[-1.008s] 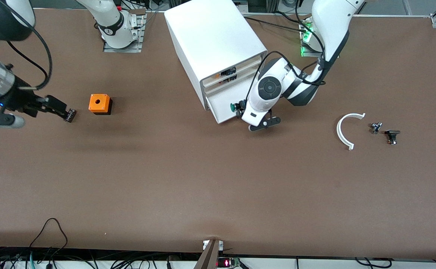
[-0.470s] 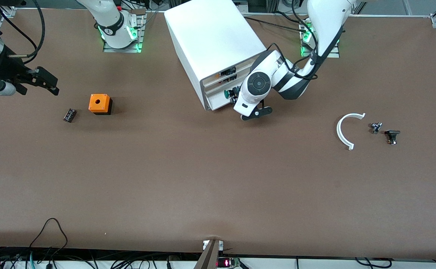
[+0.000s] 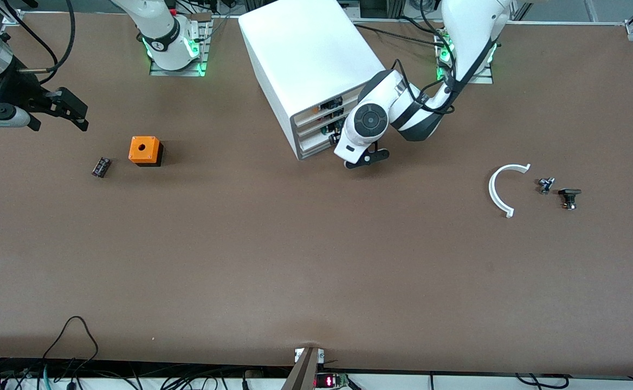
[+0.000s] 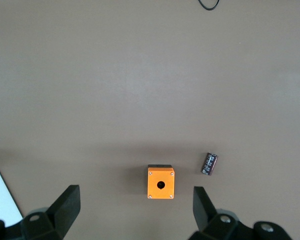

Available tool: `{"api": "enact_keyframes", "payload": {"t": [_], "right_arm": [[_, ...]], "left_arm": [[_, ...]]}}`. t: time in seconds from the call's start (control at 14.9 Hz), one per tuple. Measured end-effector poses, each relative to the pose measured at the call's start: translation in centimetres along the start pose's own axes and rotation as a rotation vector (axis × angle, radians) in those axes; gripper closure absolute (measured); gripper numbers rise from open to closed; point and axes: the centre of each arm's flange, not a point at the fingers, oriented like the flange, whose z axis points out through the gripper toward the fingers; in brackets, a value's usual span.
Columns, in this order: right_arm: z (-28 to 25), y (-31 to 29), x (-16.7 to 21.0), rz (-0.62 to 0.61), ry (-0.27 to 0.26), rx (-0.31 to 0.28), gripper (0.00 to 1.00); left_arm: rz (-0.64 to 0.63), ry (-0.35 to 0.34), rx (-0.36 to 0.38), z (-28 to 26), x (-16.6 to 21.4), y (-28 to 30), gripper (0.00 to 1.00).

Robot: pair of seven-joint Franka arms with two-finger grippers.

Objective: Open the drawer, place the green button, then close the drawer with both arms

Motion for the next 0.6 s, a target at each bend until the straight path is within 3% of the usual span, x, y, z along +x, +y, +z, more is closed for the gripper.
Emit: {"api": "enact_keyframes", "payload": {"t": [0.34, 0.6], "right_arm": [[-0.8, 0.3, 1.4, 0.009, 0.028, -0.003, 0.0], [-0.9, 1.1, 3.9, 0.024, 0.008, -0.002, 0.0]], "left_arm": [[-0.01, -0.036, -0.006, 0.4, -0.7, 0.3, 0.01], [-0.019, -0.035, -0.018, -0.4, -0.1, 0.3, 0.01]]}}
